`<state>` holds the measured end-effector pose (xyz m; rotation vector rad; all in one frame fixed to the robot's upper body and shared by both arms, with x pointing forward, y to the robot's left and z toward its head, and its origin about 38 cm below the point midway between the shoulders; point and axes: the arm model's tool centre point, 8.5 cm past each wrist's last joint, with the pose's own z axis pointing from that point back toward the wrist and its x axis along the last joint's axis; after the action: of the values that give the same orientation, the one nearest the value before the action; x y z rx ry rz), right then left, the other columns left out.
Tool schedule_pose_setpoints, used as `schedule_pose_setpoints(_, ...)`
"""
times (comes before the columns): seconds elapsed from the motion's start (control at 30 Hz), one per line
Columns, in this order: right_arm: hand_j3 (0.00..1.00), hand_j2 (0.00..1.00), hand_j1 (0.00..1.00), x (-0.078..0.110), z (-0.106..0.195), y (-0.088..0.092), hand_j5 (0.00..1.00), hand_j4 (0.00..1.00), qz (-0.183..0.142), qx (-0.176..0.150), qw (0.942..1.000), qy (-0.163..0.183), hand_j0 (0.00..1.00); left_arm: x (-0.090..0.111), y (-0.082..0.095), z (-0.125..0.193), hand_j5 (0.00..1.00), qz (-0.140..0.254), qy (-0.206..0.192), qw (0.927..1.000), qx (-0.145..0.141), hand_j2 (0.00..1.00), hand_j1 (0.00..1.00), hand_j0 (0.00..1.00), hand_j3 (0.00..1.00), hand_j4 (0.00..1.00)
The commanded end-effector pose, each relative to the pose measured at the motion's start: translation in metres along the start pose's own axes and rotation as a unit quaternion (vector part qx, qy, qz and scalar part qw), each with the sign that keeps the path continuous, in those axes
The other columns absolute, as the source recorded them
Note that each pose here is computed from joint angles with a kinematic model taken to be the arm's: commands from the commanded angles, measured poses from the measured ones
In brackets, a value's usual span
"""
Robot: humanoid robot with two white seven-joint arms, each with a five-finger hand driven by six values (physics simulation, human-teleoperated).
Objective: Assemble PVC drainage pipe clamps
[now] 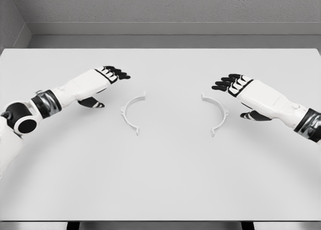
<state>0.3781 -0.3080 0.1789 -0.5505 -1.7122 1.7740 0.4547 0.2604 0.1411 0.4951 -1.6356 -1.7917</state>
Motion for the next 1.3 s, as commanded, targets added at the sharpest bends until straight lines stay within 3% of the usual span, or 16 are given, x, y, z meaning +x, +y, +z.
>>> schedule_pose_setpoints(0.0, 1.0, 1.0, 1.0, -0.001, 0.0, -0.001, 1.0, 1.0, -0.002, -0.001, 1.0, 0.001, 1.0, 0.004, -0.004, -0.005, 1.0, 0.009, -0.004, 0.9999, -0.003, 1.0, 1.0, 1.0, 1.0, 1.0)
schedule_pose_setpoints(0.17, 1.0, 1.0, 1.0, -0.003, 0.0, 0.002, 1.0, 1.0, -0.003, 0.002, 1.0, 0.006, 1.0, 0.01, -0.008, -0.011, 1.0, 0.013, -0.012, 0.9998, -0.008, 1.0, 1.0, 1.0, 1.0, 1.0)
schedule_pose_setpoints(0.3, 1.0, 1.0, 1.0, -0.007, -0.008, 0.021, 1.0, 1.0, -0.031, 0.008, 0.9994, 0.013, 1.0, 0.01, -0.009, -0.012, 1.0, 0.014, -0.012, 0.9998, -0.009, 1.0, 1.0, 1.0, 1.0, 1.0)
schedule_pose_setpoints(0.53, 1.0, 1.0, 1.0, -0.016, -0.022, 0.032, 1.0, 1.0, -0.049, 0.015, 0.9985, 0.02, 1.0, 0.013, -0.009, -0.017, 1.0, 0.019, -0.016, 0.9997, -0.005, 1.0, 1.0, 1.0, 1.0, 1.0)
schedule_pose_setpoints(0.83, 1.0, 1.0, 1.0, -0.018, -0.03, 0.036, 1.0, 1.0, -0.051, 0.017, 0.9983, 0.023, 1.0, 0.017, -0.012, -0.021, 1.0, 0.023, -0.02, 0.9995, -0.011, 1.0, 1.0, 1.0, 1.0, 1.0)
schedule_pose_setpoints(0.93, 1.0, 1.0, 1.0, -0.029, -0.028, 0.04, 1.0, 1.0, -0.057, 0.022, 0.9974, 0.038, 1.0, 0.017, -0.012, -0.022, 1.0, 0.023, -0.021, 0.9994, -0.012, 1.0, 1.0, 1.0, 1.0, 1.0)
schedule_pose_setpoints(1.27, 1.0, 1.0, 1.0, -0.024, -0.035, 0.042, 1.0, 1.0, -0.061, 0.021, 0.9975, 0.03, 1.0, 0.02, -0.015, -0.032, 1.0, 0.033, -0.024, 0.9991, -0.011, 1.0, 1.0, 1.0, 1.0, 1.0)
